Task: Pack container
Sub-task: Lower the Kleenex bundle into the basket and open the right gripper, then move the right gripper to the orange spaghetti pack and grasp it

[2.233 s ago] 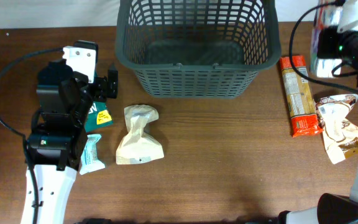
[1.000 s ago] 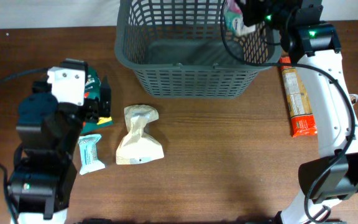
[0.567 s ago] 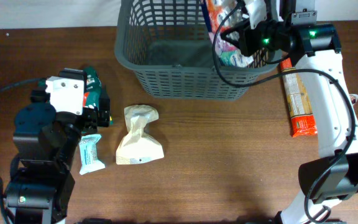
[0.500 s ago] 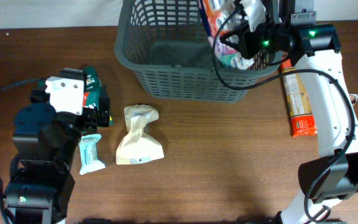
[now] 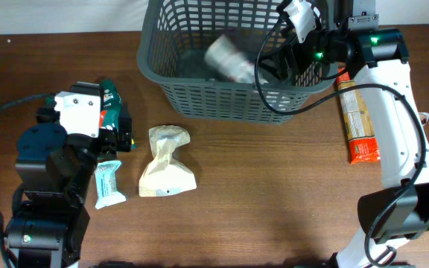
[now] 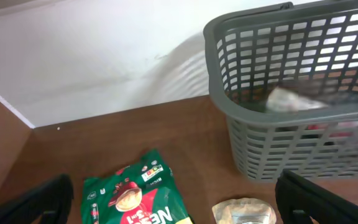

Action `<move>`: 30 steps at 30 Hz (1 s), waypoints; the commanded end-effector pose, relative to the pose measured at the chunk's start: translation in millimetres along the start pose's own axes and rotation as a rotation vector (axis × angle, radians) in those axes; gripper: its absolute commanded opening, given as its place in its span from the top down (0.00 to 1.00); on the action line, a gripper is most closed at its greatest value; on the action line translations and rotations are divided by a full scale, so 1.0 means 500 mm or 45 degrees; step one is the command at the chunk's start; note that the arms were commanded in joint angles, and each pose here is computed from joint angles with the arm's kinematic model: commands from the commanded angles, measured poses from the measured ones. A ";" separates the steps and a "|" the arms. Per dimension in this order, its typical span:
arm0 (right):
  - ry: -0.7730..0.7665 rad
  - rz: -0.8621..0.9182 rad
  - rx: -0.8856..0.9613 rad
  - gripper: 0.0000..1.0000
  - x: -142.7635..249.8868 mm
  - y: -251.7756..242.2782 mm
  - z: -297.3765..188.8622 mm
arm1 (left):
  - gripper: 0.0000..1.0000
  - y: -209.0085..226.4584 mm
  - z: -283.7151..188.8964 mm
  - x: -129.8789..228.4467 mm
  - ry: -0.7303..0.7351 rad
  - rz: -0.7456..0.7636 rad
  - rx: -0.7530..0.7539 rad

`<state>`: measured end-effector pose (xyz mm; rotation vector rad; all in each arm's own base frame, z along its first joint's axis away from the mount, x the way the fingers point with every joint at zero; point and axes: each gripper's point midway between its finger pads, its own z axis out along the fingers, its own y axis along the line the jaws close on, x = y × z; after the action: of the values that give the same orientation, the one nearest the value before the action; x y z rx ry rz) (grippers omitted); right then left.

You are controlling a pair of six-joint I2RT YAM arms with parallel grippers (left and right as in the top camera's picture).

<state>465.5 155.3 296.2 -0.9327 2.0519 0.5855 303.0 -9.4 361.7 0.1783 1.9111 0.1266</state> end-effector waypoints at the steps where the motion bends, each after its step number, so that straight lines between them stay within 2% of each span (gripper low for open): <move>1: -0.051 -0.039 -0.016 0.01 -0.027 0.013 -0.019 | 0.01 0.002 -0.008 -0.011 -0.021 0.007 -0.006; 6: -0.126 -0.004 0.019 0.01 -0.074 0.008 -0.043 | 0.01 0.002 -0.008 -0.011 -0.021 0.007 -0.006; 9: -0.236 -0.021 0.069 0.01 -0.150 0.013 -0.097 | 0.01 0.003 -0.008 -0.011 -0.021 0.007 -0.007; 11: -0.327 0.005 0.183 0.01 -0.214 0.006 -0.158 | 0.01 0.003 -0.008 -0.011 -0.021 0.007 -0.007; 12: -0.376 0.056 0.331 0.01 -0.249 -0.011 -0.214 | 0.01 0.003 -0.008 -0.011 -0.021 0.007 -0.007; 15: -0.374 0.124 0.579 0.01 -0.253 -0.046 -0.302 | 0.01 0.003 -0.008 -0.010 -0.020 0.007 -0.006; 16: -0.344 0.232 0.738 0.01 -0.227 -0.080 -0.355 | 0.01 0.003 -0.008 -0.010 -0.020 0.007 -0.006; 18: -0.303 0.340 0.851 0.01 -0.188 -0.110 -0.402 | 0.01 0.003 -0.008 -0.010 -0.020 0.007 -0.006; 26: -0.024 0.745 1.045 0.01 0.039 -0.193 -0.533 | 0.01 0.003 -0.008 -0.011 -0.020 0.007 -0.007; 28: 0.113 0.807 1.095 0.01 0.125 -0.208 -0.582 | 0.01 0.003 -0.008 -0.010 -0.020 0.008 -0.006; 30: 0.204 0.813 1.093 0.01 0.169 -0.211 -0.596 | 0.01 0.003 -0.008 -0.010 -0.020 0.008 -0.006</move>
<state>388.7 -111.4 411.2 0.1911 2.3165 -0.0196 302.9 -9.3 361.5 0.1782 1.9123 0.1269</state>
